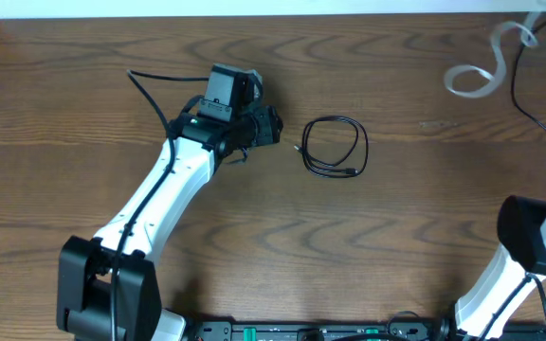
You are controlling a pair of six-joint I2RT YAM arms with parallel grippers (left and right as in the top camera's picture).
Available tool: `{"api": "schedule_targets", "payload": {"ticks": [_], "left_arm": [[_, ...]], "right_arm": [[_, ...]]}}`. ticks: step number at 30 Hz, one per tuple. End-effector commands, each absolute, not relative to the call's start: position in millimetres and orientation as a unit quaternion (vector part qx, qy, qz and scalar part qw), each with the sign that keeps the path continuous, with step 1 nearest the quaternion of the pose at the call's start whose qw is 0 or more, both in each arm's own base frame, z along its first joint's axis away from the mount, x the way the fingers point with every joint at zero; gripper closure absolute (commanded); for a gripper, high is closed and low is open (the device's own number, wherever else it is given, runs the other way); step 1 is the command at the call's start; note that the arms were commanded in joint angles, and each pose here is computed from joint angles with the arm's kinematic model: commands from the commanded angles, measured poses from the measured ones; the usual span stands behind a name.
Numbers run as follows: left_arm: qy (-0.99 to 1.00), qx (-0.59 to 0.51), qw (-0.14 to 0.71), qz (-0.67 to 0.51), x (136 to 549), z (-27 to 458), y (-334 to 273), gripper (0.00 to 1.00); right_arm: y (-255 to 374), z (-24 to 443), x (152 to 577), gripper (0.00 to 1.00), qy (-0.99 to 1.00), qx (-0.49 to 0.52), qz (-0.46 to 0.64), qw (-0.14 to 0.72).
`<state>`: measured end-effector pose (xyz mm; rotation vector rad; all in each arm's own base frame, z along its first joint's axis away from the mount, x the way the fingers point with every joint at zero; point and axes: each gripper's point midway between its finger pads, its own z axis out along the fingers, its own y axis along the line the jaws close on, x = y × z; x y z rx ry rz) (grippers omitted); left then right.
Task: Untangle cables
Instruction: 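Pull the white cable rightward out of the coil with the right gripper, then lay the white cable at the right table edge and open the right gripper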
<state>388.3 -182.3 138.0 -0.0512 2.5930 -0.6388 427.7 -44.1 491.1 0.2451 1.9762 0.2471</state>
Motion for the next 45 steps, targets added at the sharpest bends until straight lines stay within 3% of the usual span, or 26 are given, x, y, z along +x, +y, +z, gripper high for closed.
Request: {"api": "schedule_targets", "payload": {"ticks": [1, 7, 11, 18, 26, 28, 36, 40, 42, 43, 44, 45], "left_arm": [[0.944, -0.021, 0.228, -0.239, 388.6, 136.8, -186.0, 0.48], [0.943, -0.021, 0.229, -0.24, 389.1, 137.2, -186.2, 0.48], [0.943, -0.021, 0.229, -0.239, 389.2, 137.3, -186.1, 0.47], [0.943, -0.021, 0.231, -0.24, 390.1, 138.0, -186.4, 0.47], [0.942, -0.021, 0.233, -0.241, 390.7, 138.4, -186.6, 0.48], [0.942, -0.021, 0.233, -0.241, 390.7, 138.4, -186.6, 0.48], [0.942, -0.02, 0.232, -0.241, 390.5, 138.3, -186.6, 0.47], [0.942, -0.02, 0.232, -0.241, 390.5, 138.3, -186.6, 0.48], [0.942, -0.02, 0.232, -0.241, 390.6, 138.4, -186.7, 0.48], [0.942, -0.02, 0.232, -0.241, 390.5, 138.3, -186.6, 0.47], [0.942, -0.02, 0.232, -0.241, 390.5, 138.3, -186.6, 0.47], [0.942, -0.02, 0.232, -0.241, 390.5, 138.3, -186.6, 0.47]], "right_arm": [[-111.2, 471.4, 414.6, 0.99, 0.836, 0.203, 0.0, 0.51], [-194.5, 428.6, 400.5, 0.99, 0.842, 0.299, -0.09, 0.439], [-241.2, 413.4, 397.9, 0.99, 0.842, 0.31, -0.125, 0.423], [-275.1, 426.6, 413.7, 0.99, 0.836, 0.245, -0.101, 0.481], [-310.4, 441.5, 401.2, 0.99, 0.811, 0.261, -0.118, 0.511], [-315.6, 428.9, 397.8, 0.99, 0.818, 0.271, -0.115, 0.494], [-343.7, 300.5, 388.5, 0.99, 0.874, 0.333, -0.108, 0.339], [-352.5, 254.6, 390.0, 0.97, 0.882, 0.342, -0.109, 0.306], [-355.3, 236.5, 392.9, 0.92, 0.884, 0.343, -0.106, 0.3], [-355.7, 228.9, 394.5, 0.8, 0.885, 0.343, -0.104, 0.298], [-356.1, 222.5, 395.1, 0.52, 0.885, 0.343, -0.103, 0.296], [-355.7, 216.5, 395.7, 0.34, 0.887, 0.343, -0.1, 0.294]]}}
